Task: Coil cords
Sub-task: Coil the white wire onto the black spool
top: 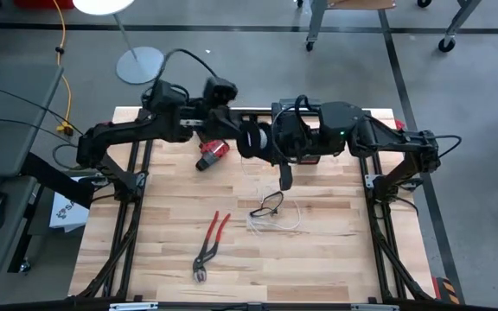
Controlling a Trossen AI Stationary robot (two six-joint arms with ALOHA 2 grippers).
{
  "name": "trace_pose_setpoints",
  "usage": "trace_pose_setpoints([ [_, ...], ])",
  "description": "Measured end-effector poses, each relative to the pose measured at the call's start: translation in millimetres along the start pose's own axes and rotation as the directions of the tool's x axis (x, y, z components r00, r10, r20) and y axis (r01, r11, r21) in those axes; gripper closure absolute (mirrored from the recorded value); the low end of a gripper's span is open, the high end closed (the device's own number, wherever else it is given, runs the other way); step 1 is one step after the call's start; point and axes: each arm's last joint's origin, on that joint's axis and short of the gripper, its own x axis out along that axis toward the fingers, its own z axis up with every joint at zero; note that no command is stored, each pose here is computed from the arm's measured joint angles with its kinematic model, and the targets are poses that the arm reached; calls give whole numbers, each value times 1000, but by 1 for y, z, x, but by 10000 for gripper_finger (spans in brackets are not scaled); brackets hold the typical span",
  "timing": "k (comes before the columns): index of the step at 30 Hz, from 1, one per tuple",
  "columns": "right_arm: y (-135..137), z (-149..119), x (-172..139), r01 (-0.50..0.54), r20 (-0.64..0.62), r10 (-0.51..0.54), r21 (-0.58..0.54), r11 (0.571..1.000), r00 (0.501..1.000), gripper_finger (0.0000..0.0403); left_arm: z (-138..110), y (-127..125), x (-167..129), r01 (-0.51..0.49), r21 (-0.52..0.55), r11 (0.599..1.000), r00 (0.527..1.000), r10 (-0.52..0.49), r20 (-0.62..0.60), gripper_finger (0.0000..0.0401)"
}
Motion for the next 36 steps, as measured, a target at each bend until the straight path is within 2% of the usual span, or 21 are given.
trace_pose_setpoints([
  [3, 2, 1, -1, -1, 4, 1, 23, 1000, 1000, 391, 10, -13, -7, -2, 87, 996, 1000, 0, 28, 401],
  [7, 3, -3, 0, 30, -29, -29, 29, 999, 999, 341, 22, -33, -15, -9, 176, 984, 996, -7, 89, 401],
  [13, -2, -11, 11, 210, -38, -210, 5, 978, 977, 243, 29, -45, -21, -20, 248, 969, 993, -9, 115, 401],
  [17, -8, -21, 24, 271, -47, -271, -12, 963, 961, 208, 29, -47, -20, -20, 255, 967, 993, -12, 121, 401],
  [26, -9, -34, 39, 279, -74, -280, -27, 960, 957, 206, 28, -47, -19, -17, 257, 966, 993, -15, 121, 401],
  [36, 5, -25, 30, 244, -57, -244, -23, 970, 968, 243, 33, -48, -25, -33, 275, 961, 992, -2, 127, 401],
])
